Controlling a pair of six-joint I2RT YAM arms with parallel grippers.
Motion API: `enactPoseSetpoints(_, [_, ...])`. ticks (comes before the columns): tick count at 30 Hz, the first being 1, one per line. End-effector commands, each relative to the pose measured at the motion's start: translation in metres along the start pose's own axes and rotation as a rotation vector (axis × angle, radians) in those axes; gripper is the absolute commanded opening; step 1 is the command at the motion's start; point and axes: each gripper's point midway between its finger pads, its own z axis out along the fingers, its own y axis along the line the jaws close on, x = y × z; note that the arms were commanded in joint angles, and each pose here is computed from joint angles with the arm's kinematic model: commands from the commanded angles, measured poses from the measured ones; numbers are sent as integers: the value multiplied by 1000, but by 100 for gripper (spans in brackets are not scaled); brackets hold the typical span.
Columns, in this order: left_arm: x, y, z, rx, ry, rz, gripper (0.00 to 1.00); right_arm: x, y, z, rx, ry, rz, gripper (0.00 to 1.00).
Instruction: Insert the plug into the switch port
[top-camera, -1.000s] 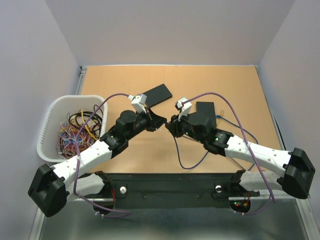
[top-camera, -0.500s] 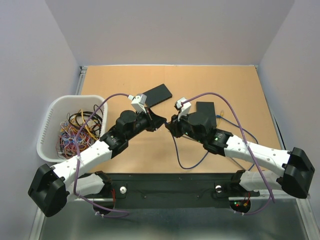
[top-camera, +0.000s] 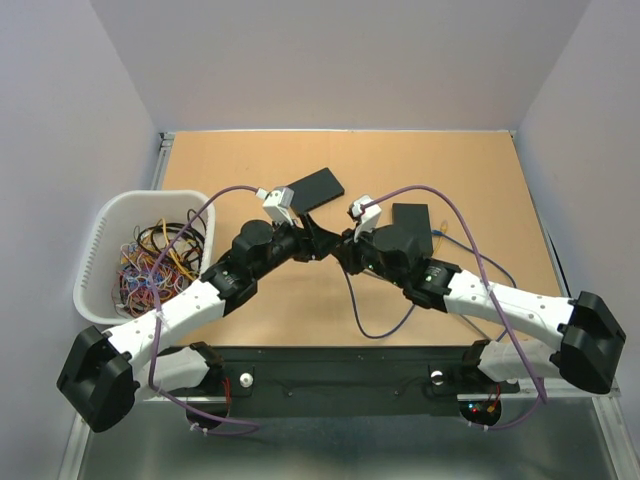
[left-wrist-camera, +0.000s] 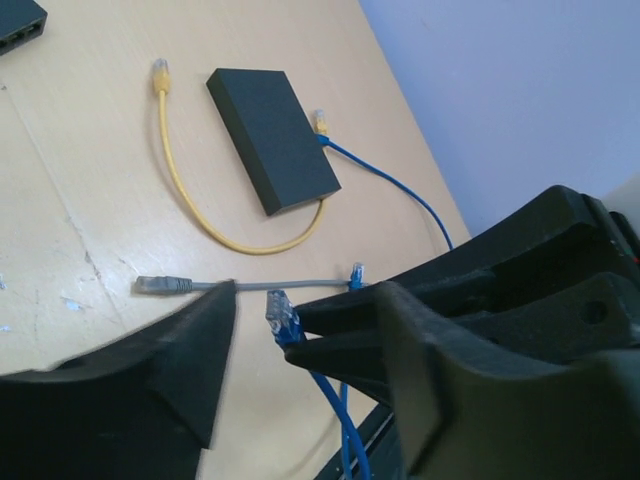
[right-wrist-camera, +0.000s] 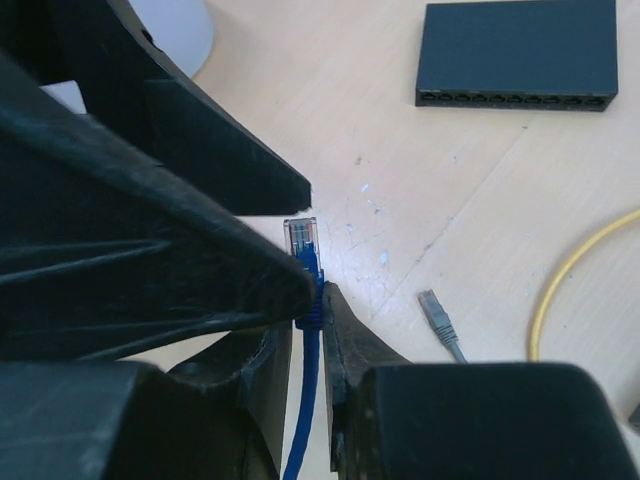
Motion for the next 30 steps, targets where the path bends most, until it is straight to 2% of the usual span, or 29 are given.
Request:
enactPoseSetpoints(1, [-18, -5, 1, 15, -61, 45, 76, -3, -11, 4, 70, -51, 23, 0])
enactPoseSetpoints(3, [-25, 9, 4, -30, -71, 54, 80, 3, -19, 5, 110, -44, 23, 0])
enactPoseSetpoints(8, [-56, 45, 20, -89, -110, 72, 81, 17, -51, 11, 205, -13, 70, 0])
enactPoseSetpoints(9, [-62, 67, 29, -133, -114, 72, 81, 23, -57, 15, 219, 3, 80, 0])
enactPoseSetpoints(12, [-86, 85, 50, -144, -144, 134, 81, 29, -69, 22, 246, 29, 103, 0])
enactPoseSetpoints(14, [-106, 111, 74, -184, -166, 172, 81, 36, -76, 27, 271, 53, 104, 0])
enactPoseSetpoints(17, [-125, 152, 112, -217, -135, 157, 79, 27, -112, 38, 354, 52, 155, 0])
enactPoseSetpoints(19, [-115, 184, 135, -233, -86, 99, 76, 12, -127, 50, 355, 34, 201, 1])
enactPoseSetpoints(21, [-137, 189, 150, -208, -110, 101, 76, 18, -158, 63, 393, 64, 235, 0])
enactPoseSetpoints(22, [-141, 201, 162, -225, -110, 103, 76, 0, -164, 72, 392, 36, 237, 0])
enactPoseSetpoints(23, [-145, 208, 166, -237, -113, 107, 76, 14, -183, 82, 426, 74, 240, 0])
enactPoseSetpoints(25, [-146, 228, 183, -264, -84, 118, 76, 14, -196, 99, 440, 91, 242, 0])
enactPoseSetpoints(26, [-144, 233, 188, -252, -60, 108, 76, -3, -205, 110, 446, 67, 243, 0])
enactPoseSetpoints(27, [-142, 241, 194, -250, -41, 97, 76, -3, -210, 118, 452, 75, 243, 0])
enactPoseSetpoints(28, [-128, 263, 199, -270, 1, 66, 75, 23, -222, 133, 474, 133, 246, 0])
enactPoseSetpoints(30, [-131, 264, 207, -239, 4, 57, 75, 13, -237, 150, 495, 116, 249, 0])
